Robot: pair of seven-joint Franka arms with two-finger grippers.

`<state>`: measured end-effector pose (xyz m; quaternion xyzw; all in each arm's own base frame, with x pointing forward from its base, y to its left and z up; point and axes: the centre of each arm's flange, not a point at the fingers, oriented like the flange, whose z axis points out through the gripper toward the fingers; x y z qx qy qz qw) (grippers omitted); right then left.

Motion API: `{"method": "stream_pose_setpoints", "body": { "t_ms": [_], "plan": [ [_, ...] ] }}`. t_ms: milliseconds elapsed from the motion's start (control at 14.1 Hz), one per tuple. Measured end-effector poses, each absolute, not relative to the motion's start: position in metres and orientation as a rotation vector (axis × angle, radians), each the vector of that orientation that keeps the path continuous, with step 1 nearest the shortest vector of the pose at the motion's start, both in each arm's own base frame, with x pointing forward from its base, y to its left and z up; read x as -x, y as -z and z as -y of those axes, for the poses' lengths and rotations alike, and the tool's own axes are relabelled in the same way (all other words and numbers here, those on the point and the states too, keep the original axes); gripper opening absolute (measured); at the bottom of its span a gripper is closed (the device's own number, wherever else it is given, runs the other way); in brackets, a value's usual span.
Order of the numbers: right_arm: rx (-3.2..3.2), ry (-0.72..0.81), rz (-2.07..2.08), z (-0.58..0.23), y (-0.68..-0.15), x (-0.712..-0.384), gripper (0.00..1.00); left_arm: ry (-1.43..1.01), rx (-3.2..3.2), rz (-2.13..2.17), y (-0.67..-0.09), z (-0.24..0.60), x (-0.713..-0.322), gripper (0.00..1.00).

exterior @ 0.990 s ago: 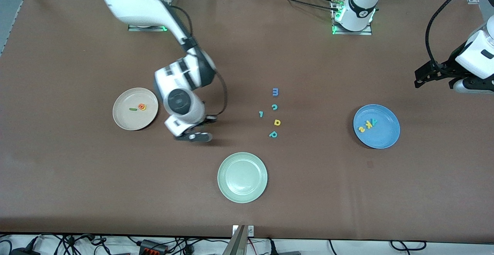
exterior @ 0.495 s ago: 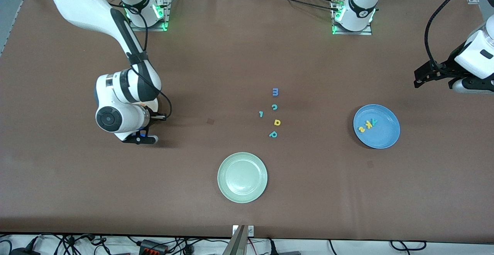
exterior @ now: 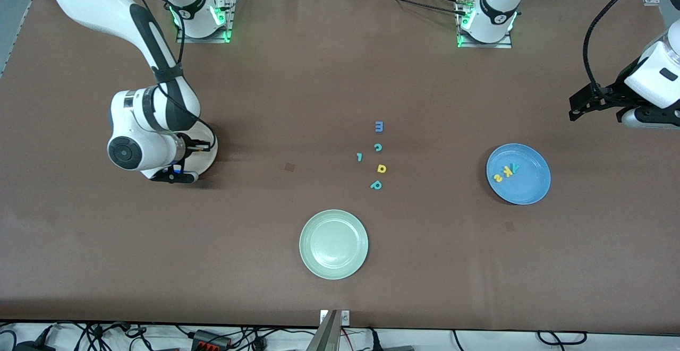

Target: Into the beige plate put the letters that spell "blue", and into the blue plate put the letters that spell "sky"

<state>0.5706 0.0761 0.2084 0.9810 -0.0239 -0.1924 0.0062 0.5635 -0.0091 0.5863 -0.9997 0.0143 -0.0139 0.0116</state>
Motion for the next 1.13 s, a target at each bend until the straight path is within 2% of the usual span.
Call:
{"method": "stream_pose_setpoints", "body": {
  "t_ms": [141, 212, 424, 566, 636, 1131],
  "plan": [
    [-3.078, 0.587, 0.090, -0.064, -0.198, -0.565, 0.41, 0.043, 3.118, -0.045, -0.586, 0.009, -0.564, 1.00],
    [-3.078, 0.586, 0.093, -0.063, -0.197, -0.565, 0.46, 0.043, 3.118, -0.045, -0.586, 0.009, -0.564, 1.00],
    [-3.087, 0.571, 0.082, -0.069, -0.217, -0.574, 0.76, 0.044, 3.118, -0.045, -0.586, 0.009, -0.564, 1.00],
    [-3.094, 0.564, 0.070, -0.073, -0.253, -0.586, 0.94, 0.044, 3.118, -0.046, -0.586, 0.010, -0.564, 1.00],
    [-3.100, 0.548, 0.066, -0.075, -0.274, -0.593, 1.00, 0.044, 3.118, -0.046, -0.587, 0.010, -0.564, 1.00],
    [-3.139, 0.395, 0.107, -0.053, -0.432, -0.635, 1.00, 0.044, 3.118, -0.047, -0.586, 0.010, -0.564, 1.00]
  ]
}}
